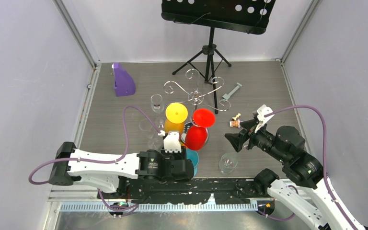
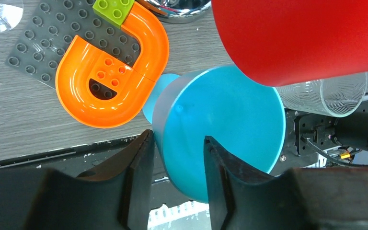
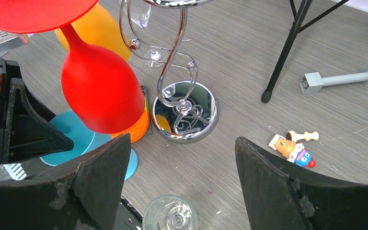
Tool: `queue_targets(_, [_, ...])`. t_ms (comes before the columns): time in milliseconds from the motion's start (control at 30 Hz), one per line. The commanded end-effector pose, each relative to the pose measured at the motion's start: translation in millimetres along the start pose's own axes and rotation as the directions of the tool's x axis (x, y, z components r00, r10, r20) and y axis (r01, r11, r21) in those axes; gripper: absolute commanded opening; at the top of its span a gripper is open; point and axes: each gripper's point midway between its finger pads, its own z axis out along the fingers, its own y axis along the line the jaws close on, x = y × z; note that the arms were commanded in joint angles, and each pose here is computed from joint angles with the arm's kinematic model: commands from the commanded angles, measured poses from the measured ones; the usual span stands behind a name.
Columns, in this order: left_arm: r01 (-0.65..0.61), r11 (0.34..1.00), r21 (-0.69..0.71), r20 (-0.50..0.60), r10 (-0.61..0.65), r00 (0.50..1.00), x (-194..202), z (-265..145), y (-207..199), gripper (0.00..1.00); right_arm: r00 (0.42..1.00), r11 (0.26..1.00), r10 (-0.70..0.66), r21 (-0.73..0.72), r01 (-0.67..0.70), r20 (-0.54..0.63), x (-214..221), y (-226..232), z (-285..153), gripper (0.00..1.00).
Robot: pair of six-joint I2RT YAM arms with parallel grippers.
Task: Place the wine glass upside down on the wine glass rack
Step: Pick up the wine glass at the center of the board, then turn the wine glass upside down at the wine rack.
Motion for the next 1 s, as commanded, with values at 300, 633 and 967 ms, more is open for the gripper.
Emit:
queue_targets(300, [-0.045, 0.999, -0.005, -0.026, 0.045, 0.999, 1.6, -3.8, 4.2, 0.14, 0.998, 0.999, -0.039, 0.034, 0.038, 0.039, -22.6, -4.7, -9.4, 0.86])
queue_targets(633, [-0.19, 0.971, 0.144, -0.046, 0.198, 0.979, -18.5, -48.1, -1.7, 0.0, 1.0, 0.992, -0.004, 0.13, 0.0, 0.03, -40.2, -17.4, -18.6, 0.86])
queue_targets(967, [-0.278, 0.765, 0.581, 0.038, 0.316, 0.948, -51.6, -145.9, -57.7, 0.0, 0.995, 0.975, 0.096, 0.199, -0.099, 0.024, -65.5, -20.4, -39.7, 0.86])
